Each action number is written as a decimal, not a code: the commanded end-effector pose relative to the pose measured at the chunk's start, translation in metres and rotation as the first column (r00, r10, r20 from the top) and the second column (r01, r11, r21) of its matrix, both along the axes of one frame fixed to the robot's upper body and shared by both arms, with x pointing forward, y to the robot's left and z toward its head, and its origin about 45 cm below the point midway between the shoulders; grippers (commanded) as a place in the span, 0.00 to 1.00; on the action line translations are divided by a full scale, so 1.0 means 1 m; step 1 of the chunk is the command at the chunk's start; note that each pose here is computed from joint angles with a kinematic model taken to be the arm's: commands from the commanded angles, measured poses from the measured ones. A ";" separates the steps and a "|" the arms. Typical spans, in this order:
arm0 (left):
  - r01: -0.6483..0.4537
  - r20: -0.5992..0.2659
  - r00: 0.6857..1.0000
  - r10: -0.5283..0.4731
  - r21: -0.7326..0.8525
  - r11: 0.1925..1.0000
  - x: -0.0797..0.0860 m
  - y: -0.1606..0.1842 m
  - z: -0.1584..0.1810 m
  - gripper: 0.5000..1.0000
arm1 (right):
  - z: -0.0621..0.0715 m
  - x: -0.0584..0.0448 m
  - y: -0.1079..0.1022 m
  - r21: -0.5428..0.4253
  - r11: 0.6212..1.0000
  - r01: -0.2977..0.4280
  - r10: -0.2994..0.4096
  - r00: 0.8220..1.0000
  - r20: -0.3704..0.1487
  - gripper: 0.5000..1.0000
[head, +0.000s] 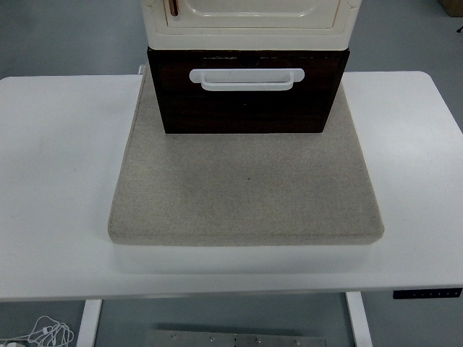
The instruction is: Open the drawer under the combination cabinet
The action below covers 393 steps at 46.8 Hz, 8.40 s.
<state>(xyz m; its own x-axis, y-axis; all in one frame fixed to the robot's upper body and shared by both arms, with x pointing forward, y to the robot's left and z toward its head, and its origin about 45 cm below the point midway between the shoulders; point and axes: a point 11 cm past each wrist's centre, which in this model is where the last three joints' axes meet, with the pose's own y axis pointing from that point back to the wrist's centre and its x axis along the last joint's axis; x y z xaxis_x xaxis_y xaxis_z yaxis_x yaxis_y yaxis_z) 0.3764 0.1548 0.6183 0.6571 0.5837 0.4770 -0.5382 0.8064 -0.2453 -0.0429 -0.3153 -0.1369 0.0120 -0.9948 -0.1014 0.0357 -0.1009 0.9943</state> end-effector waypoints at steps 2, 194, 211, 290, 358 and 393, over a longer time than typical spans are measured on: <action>0.002 -0.023 1.000 0.000 0.087 0.996 -0.002 -0.007 -0.011 1.00 | 0.000 0.000 0.000 0.000 1.000 0.000 0.000 1.000 0.000 0.85; -0.072 -0.185 0.889 0.418 0.846 0.529 0.068 -0.063 -0.225 1.00 | 0.000 0.000 0.000 0.000 1.000 0.000 0.000 1.000 0.000 0.85; -0.084 -0.181 0.884 0.430 0.845 0.529 0.072 -0.059 -0.223 1.00 | 0.000 0.000 0.000 0.000 1.000 0.000 0.000 1.000 0.000 0.85; 0.047 -0.227 0.919 0.323 0.875 0.481 0.057 -0.068 -0.223 1.00 | 0.000 0.000 0.000 0.000 1.000 0.000 0.000 1.000 0.000 0.85; 0.177 -0.281 0.941 0.188 0.883 0.435 0.025 -0.076 -0.215 1.00 | 0.000 0.000 0.000 0.000 1.000 0.000 0.000 1.000 0.000 0.85; 0.187 -0.269 0.953 0.139 0.883 0.431 0.012 -0.075 -0.198 1.00 | 0.000 0.000 0.000 0.000 1.000 0.000 0.000 1.000 0.000 0.85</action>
<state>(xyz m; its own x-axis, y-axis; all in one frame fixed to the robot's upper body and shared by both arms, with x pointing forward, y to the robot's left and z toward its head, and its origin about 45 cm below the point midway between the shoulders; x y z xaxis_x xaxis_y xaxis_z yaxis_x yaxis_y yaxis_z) 0.3898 0.0790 0.4169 0.8518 -0.0795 0.5178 -0.4197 0.4880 0.7653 -0.0428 -0.3153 -0.1369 0.0122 -0.9948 -0.1015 0.0356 -0.1010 0.9943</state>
